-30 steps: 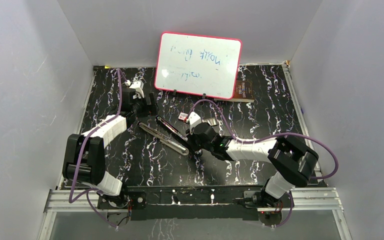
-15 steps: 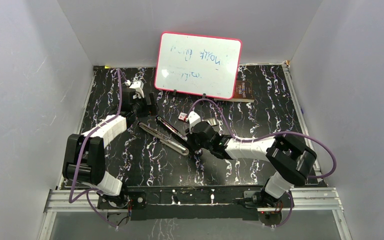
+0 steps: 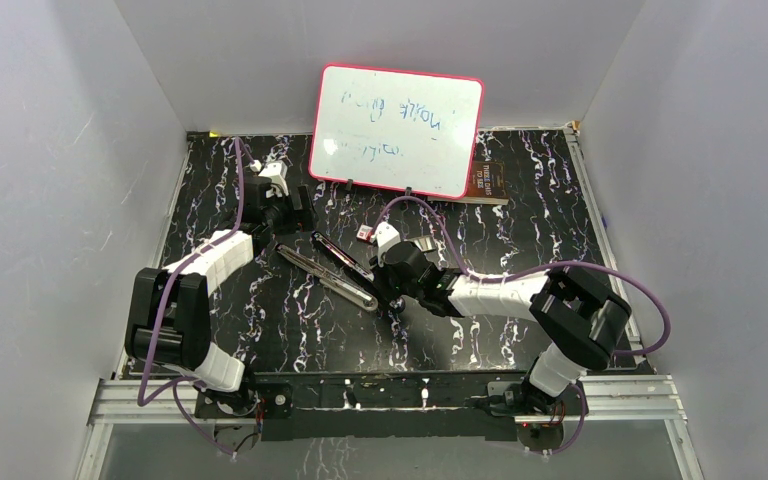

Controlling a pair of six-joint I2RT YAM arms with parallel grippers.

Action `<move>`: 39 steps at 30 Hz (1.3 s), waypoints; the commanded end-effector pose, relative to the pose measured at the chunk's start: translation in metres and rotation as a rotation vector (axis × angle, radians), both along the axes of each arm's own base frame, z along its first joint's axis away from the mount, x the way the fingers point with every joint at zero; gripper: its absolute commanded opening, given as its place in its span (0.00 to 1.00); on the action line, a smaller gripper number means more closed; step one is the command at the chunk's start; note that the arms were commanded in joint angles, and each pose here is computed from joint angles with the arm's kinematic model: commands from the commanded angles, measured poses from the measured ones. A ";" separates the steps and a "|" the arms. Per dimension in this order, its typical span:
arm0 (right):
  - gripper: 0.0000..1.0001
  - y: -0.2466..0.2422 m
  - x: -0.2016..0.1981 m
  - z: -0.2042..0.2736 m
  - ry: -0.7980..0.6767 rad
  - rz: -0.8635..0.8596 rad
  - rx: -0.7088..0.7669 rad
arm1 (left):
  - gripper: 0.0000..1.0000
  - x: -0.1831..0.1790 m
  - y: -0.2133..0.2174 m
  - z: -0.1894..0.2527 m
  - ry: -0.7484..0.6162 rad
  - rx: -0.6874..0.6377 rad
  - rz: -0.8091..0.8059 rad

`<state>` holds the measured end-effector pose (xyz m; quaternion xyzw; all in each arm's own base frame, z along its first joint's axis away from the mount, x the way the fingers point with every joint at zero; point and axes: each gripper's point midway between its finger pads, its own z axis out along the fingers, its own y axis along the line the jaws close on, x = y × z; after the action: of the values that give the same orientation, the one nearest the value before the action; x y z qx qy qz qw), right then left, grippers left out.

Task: Load the staples into the stapler
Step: Install the staple into the stapler.

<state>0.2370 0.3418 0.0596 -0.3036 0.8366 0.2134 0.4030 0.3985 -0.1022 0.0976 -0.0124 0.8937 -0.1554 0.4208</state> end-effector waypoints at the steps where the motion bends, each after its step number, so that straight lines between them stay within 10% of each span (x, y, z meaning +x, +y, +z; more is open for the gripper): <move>1: 0.00 -0.002 0.005 0.001 -0.001 -0.015 -0.023 | 0.96 0.001 0.000 0.010 -0.033 -0.012 -0.004; 39: 0.00 -0.015 0.009 -0.002 -0.007 0.022 -0.083 | 0.96 0.001 0.000 0.010 -0.031 -0.017 -0.007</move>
<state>0.2402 0.3381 0.0590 -0.3193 0.8342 0.2065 0.3994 0.3980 -0.1026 0.0971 -0.0117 0.8939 -0.1567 0.4199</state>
